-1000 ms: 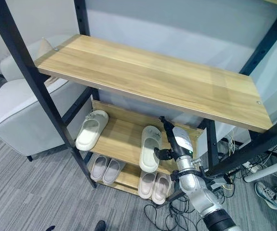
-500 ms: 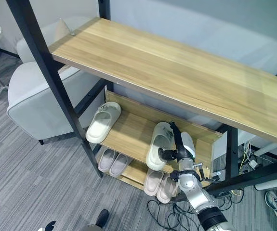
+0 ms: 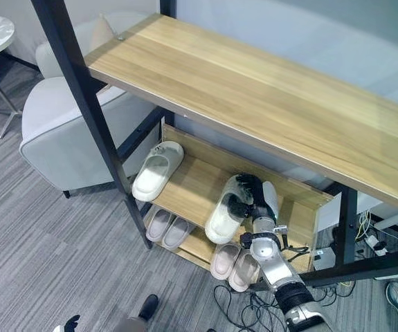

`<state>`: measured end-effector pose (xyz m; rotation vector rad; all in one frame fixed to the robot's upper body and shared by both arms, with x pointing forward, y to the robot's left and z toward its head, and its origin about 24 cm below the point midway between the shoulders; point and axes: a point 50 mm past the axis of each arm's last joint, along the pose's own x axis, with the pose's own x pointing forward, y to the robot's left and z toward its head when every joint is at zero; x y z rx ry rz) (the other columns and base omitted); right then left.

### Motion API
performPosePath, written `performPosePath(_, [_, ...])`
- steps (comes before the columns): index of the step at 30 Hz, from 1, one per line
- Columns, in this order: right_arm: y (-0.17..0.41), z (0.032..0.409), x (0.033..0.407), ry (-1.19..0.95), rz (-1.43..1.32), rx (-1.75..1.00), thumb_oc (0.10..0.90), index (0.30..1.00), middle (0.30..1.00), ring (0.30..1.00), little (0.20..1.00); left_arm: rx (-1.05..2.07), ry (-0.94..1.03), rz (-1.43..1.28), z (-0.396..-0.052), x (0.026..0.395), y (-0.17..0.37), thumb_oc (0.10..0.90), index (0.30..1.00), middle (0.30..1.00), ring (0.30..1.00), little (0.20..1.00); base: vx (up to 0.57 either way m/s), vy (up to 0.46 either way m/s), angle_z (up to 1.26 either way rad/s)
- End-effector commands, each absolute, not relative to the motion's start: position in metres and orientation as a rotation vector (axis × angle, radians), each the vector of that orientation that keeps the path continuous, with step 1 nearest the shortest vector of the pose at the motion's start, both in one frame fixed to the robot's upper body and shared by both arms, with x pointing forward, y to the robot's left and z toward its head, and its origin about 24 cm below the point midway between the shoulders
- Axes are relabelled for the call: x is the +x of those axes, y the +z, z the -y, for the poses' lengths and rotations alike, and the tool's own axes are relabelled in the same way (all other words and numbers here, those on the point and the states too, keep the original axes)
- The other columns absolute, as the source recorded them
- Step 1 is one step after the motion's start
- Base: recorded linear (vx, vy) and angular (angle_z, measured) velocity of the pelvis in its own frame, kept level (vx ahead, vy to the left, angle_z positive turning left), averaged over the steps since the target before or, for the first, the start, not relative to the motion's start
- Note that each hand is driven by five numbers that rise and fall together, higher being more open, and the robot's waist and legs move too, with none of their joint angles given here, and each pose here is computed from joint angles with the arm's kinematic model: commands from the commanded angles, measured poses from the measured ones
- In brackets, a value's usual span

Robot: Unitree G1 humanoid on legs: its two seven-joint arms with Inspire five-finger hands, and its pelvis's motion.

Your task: Arrange the slippers neatly on the shoe rack.

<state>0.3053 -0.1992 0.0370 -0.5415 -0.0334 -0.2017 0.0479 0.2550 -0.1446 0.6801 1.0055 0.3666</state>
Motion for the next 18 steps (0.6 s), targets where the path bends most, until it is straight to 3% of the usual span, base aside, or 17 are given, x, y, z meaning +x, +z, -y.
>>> performPosePath(1, [0.090,0.200,0.322,-0.202,0.273,-0.590,0.400,0.300,0.300,0.300,0.300,0.722,0.384,-0.925,-0.263,0.062,-0.138,0.800,0.900,0.900,0.900,0.900,0.00,0.000,0.00])
performPosePath(8, [0.136,0.166,0.323,-0.102,0.513,-0.623,0.400,0.300,0.300,0.300,0.300,0.743,0.352,-0.908,-0.259,0.066,-0.138,0.800,0.900,0.900,0.900,0.900,0.00,0.000,0.00])
performPosePath(18, [0.165,0.128,0.338,-0.101,0.612,-0.520,0.400,0.300,0.300,0.300,0.300,0.768,0.310,-0.849,-0.255,0.078,-0.135,0.800,0.900,0.900,0.900,0.900,-0.01,0.014,0.09])
